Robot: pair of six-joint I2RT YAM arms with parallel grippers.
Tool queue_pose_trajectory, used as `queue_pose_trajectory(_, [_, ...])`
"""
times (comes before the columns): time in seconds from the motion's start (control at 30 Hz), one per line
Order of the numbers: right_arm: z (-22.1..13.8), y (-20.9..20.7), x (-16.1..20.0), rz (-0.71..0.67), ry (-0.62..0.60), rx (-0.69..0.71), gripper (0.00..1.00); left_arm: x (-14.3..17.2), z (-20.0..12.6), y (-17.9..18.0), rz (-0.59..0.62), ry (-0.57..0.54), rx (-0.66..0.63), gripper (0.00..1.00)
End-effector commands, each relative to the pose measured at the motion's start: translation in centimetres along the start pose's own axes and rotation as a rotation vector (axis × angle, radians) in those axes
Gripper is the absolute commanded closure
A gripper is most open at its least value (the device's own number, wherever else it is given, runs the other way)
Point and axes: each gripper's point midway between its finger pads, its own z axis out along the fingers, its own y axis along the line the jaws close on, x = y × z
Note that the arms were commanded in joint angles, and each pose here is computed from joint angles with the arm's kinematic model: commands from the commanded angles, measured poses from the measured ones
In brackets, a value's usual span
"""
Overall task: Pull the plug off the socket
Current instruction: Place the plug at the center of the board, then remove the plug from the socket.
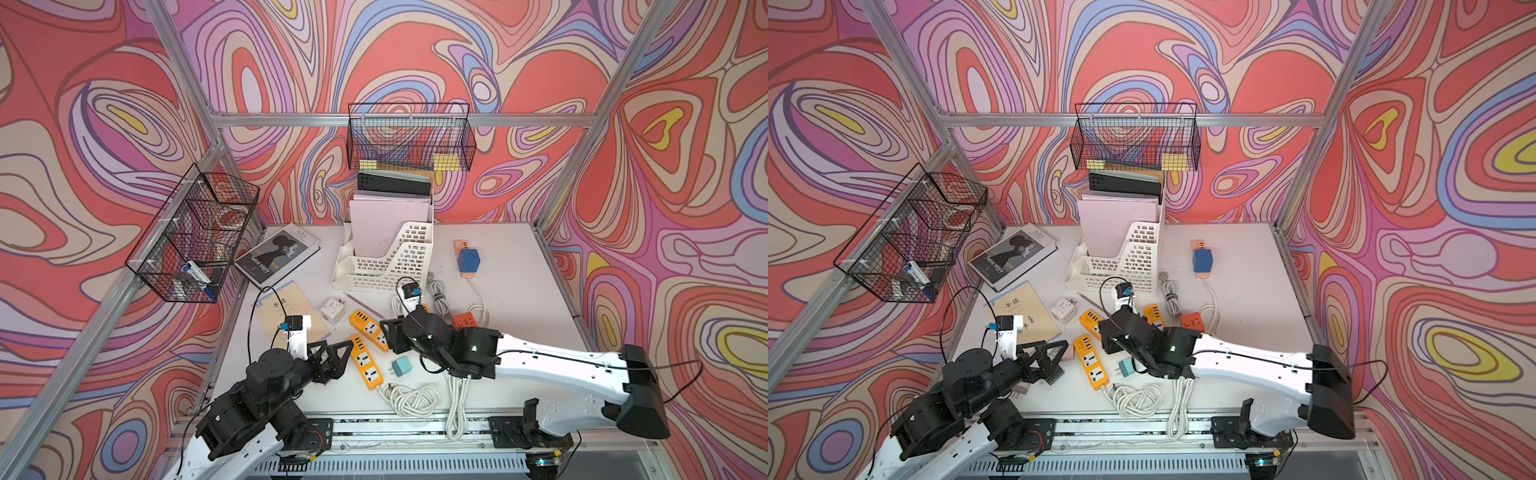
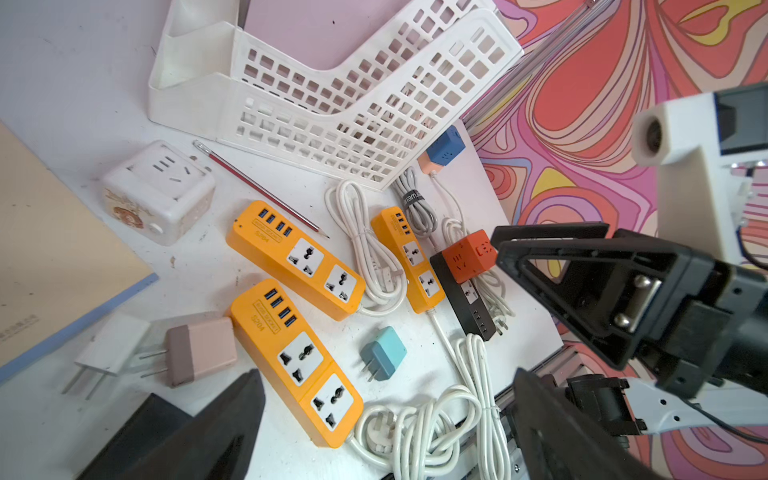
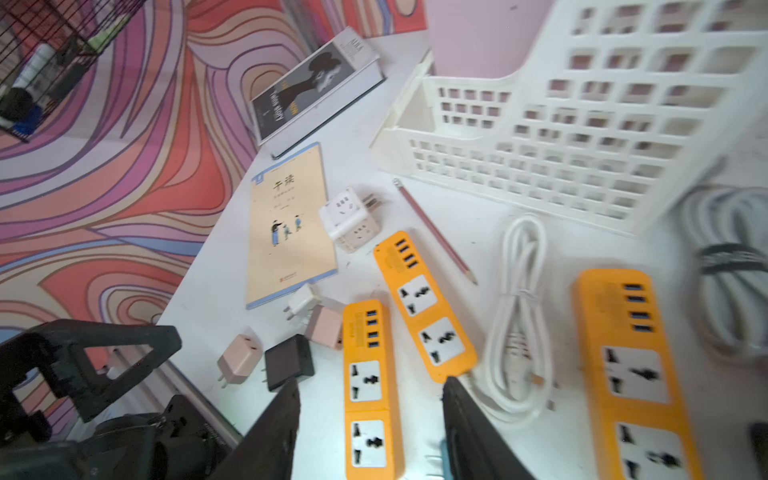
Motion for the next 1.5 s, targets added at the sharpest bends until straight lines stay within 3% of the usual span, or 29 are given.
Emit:
queue_pose_trajectory(0.0, [-2.9,-6.2,-0.3,0.027,-0.081,0.209,0.43,-0.2,1.1,-2.0,-0.081,0.009,0.097,0.02])
queue_pose_trajectory(0.17, [-7.1,-12.1,0.7,0.104,-0.076,0.327,0.21,1.7,4.0,-1.7,-0.181,0.096,0.093,0.03])
queue_pose_trajectory(0.4, [-8.9,-17.4,2.7,0.247,0.032,0.322,0.10,3.2,7.9,-2.0,-0.402,0.130,0.162,0.05])
queue_pose_trajectory(0.7, [-4.5,-19.1,5.7,0.199,0.374,0.364,0.09,5.0,10.8,-1.7,-0.527,0.207,0.125,0.08])
queue_pose_trajectory(0.93, [-2.2,-22.2,4.6,0.034,0.478,0.505,0.06,5.5,11.3,-2.0,-0.533,0.209,0.098,0.08])
queue_pose_trajectory(1.1, [1.1,-22.0,5.1,-0.067,0.585,0.437,0.05,5.8,11.2,-1.7,-0.533,0.195,0.077,0.09])
queue_pose_trajectory(1.23, [2.2,-22.9,5.6,-0.130,0.653,0.461,0.06,5.7,11.2,-1.6,-0.537,0.180,0.074,0.08])
queue_pose_trajectory(1.47, [3.1,-23.6,5.8,-0.186,0.713,0.461,0.21,5.7,11.2,-0.8,-0.547,0.152,0.062,0.08])
